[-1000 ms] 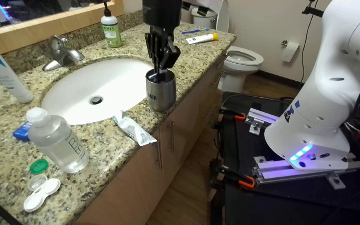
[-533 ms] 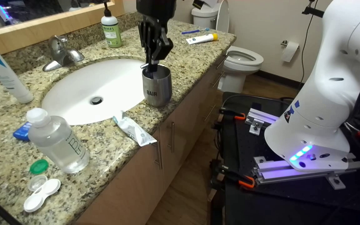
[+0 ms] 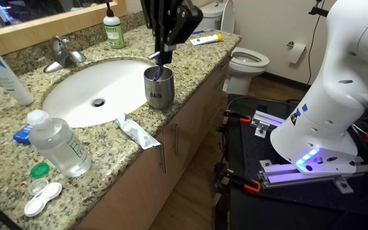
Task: Put the stick shaver on the counter
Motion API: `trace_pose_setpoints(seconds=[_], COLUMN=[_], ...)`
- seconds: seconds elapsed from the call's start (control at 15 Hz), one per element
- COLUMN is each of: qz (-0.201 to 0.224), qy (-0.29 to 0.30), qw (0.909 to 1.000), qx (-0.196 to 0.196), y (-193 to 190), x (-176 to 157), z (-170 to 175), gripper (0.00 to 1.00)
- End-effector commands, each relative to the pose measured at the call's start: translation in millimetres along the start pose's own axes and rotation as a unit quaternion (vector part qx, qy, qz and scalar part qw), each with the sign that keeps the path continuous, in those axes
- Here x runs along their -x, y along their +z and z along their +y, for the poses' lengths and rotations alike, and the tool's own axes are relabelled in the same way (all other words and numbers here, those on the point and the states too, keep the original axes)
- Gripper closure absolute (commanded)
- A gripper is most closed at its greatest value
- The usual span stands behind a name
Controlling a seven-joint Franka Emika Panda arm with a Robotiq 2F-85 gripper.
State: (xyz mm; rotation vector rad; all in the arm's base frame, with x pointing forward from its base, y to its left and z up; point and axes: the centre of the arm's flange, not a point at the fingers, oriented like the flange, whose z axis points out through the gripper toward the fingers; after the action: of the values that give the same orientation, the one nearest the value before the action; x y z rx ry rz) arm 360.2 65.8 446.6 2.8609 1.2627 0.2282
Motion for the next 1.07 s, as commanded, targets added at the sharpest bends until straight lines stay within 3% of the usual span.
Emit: trace_pose_setpoints(seconds=[0.0,0.2,0.33,0.53,0.6,0.67,0.73,0.87,0.93,1.0], qz=[0.018,0.086,0.115,0.107,0.099,0.115,0.112,0.114,0.115,0.116], qy=[-0.020,-0.025,-0.015,-0.002,-0.025,-0.008,-0.009,-0.008,-0.008,0.020], qw=[0.9982,0.9880,0.9813,0.9824,0.9871,0.9824,0.9832,0.9829,0.9827,0.9796], qx=[0.053,0.125,0.154,0.153,0.123,0.147,0.143,0.144,0.145,0.163], y=[-59.7,-117.7,-147.9,-156.6,-144.3,-155.5,-152.8,-153.9,-155.0,-143.4], x=[-2.7,-7.9,-12.2,-16.0,-11.1,-6.7,-7.8,-7.4,-6.9,-20.6], z=[-45.7,-61.0,-48.0,-35.5,-44.6,-45.9,-45.6,-46.1,-46.4,-17.3], gripper=[0.97,0.97,0.97,0.97,0.97,0.97,0.87,0.87,0.97,0.97])
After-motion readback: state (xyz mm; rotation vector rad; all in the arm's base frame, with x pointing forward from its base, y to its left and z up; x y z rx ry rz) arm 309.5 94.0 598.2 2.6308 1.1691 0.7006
